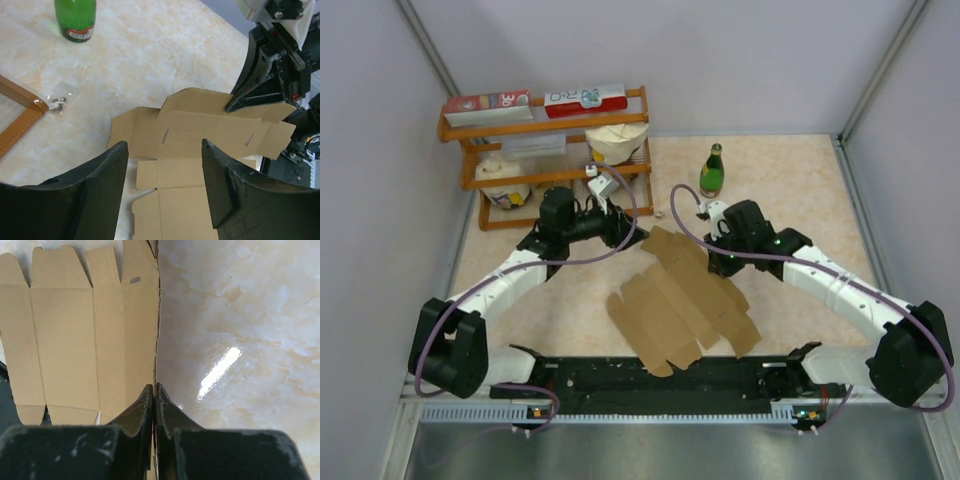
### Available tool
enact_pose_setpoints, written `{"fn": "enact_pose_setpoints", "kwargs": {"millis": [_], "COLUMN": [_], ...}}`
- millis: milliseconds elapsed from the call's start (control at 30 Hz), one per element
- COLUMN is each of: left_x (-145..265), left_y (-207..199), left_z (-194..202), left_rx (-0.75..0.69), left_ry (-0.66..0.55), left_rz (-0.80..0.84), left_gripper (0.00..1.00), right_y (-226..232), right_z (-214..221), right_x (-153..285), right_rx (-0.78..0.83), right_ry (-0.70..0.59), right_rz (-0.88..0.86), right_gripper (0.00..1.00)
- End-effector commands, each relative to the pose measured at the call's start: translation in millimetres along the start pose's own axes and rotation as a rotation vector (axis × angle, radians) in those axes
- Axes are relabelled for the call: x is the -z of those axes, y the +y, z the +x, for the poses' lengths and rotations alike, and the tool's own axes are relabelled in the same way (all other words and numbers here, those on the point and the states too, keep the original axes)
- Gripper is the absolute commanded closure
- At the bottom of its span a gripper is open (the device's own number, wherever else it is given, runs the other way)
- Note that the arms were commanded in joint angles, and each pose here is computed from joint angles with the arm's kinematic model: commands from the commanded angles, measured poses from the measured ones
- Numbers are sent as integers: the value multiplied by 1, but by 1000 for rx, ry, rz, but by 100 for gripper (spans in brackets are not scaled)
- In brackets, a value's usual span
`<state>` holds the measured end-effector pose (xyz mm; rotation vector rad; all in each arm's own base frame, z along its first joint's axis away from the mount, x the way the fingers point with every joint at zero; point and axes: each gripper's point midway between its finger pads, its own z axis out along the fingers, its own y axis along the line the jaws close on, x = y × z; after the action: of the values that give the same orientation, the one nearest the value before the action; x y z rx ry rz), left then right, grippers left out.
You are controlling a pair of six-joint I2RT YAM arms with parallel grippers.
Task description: Fold the paper box
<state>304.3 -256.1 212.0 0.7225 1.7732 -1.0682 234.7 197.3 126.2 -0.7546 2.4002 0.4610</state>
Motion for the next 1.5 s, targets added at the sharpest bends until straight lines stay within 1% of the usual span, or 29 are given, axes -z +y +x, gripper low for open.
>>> {"fn": "enact_pose_setpoints", "kwargs": {"millis": [0, 100, 233, 367, 400, 633, 733, 1067, 1467], "left_x": [7, 6, 1, -14, -18, -38, -42, -61, -61], "left_y": [-23, -34, -38, -35, -35, -37, -33, -28, -26], "left_z": [-29, -24, -23, -17, -13, 19, 27, 32, 39], "left_rx": [-85, -86, -85, -99, -106, -135, -131, -144, -146], "left_ry": [-164, -195, -226, -201, -188, -105, -92, -68, -58], "left_rz": [89, 171, 231, 243, 243, 277, 263, 249, 235], "left_gripper": [35, 34, 33, 34, 34, 34, 35, 37, 37], "right_y": [6, 9, 15, 23, 22, 25, 26, 29, 32], "right_z": [-19, -17, -17, -18, -19, -18, -19, -15, -14], "right_x": [4, 2, 2, 4, 4, 8, 8, 8, 11], "right_rx": [64, 66, 73, 83, 115, 123, 123, 119, 104], "right_ry": [-43, -36, -40, -51, -57, -67, -68, -64, -72], "right_rz": [-16, -32, -58, -88, -91, -102, -107, -124, -137], "right_gripper": [100, 100, 100, 100, 100, 100, 100, 100, 100]}}
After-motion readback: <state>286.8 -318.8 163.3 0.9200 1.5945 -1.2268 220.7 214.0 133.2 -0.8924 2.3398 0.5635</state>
